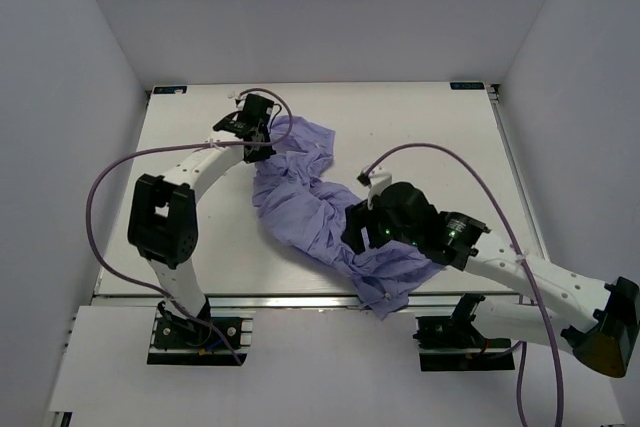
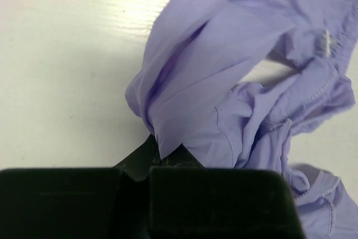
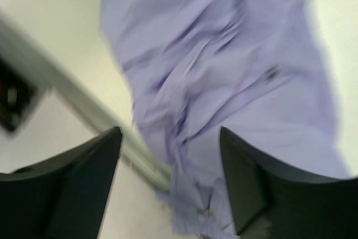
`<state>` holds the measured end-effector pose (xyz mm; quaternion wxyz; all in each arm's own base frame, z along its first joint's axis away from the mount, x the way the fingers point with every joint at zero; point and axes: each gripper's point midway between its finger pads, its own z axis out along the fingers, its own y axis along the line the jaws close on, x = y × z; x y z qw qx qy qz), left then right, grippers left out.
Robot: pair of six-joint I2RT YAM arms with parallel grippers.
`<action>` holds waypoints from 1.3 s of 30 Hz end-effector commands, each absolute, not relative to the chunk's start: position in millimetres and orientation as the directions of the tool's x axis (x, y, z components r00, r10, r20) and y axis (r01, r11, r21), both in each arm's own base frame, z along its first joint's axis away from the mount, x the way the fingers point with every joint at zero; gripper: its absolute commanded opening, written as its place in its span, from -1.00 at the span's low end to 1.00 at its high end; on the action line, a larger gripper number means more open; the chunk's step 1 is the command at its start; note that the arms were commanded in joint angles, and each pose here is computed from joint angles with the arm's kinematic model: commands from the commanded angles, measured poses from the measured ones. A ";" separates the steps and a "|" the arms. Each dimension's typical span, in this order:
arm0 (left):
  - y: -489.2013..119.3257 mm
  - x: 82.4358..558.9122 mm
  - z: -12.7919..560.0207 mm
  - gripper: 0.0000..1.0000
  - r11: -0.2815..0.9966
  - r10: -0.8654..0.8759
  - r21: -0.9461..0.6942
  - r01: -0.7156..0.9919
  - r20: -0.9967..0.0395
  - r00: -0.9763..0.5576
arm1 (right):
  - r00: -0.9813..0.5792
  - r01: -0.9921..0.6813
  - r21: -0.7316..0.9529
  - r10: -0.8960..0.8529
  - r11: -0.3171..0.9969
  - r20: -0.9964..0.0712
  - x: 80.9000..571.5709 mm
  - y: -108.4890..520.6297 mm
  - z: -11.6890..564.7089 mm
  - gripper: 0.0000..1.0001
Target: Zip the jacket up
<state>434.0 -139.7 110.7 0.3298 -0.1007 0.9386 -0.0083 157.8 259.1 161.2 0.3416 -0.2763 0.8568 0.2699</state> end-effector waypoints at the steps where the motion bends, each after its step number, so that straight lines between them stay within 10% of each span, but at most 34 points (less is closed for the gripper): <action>1: -126.8 424.7 125.9 -1.00 0.970 -0.230 -0.094 -0.224 -0.654 -0.720 | -0.526 -0.466 0.128 -0.157 0.875 -0.836 213.5 232.6 205.3 0.57; 15: -115.2 413.6 132.8 -1.00 0.964 -0.243 -0.089 -0.249 -0.670 -0.702 | -0.656 -0.488 0.097 -0.291 0.867 -0.696 329.7 281.7 132.7 0.56; 21: -113.1 418.2 142.6 -1.00 0.964 -0.246 -0.096 -0.249 -0.682 -0.688 | -0.734 -0.496 0.168 -0.307 0.852 -0.605 330.1 298.0 82.3 -0.01; 22: -113.1 419.4 148.5 -1.00 0.964 -0.245 -0.100 -0.246 -0.691 -0.680 | -0.737 -0.491 0.169 -0.303 0.855 -0.605 332.9 297.8 79.1 -0.57; 24: -114.1 420.9 158.3 -1.00 0.966 -0.242 -0.109 -0.235 -0.703 -0.669 | -0.749 -0.465 0.167 -0.286 0.869 -0.598 343.6 293.4 76.1 -0.92; 31: -124.8 418.7 260.1 -1.00 0.968 -0.247 -0.227 -0.103 -0.814 -0.527 | -0.472 -0.397 0.048 -0.159 0.917 -0.867 386.7 271.0 241.6 -1.00; 39: -128.2 289.2 508.8 -1.00 0.834 -0.417 -0.372 0.408 -0.909 0.024 | 0.119 -0.559 0.060 0.151 0.827 -0.981 282.6 207.5 512.8 -1.00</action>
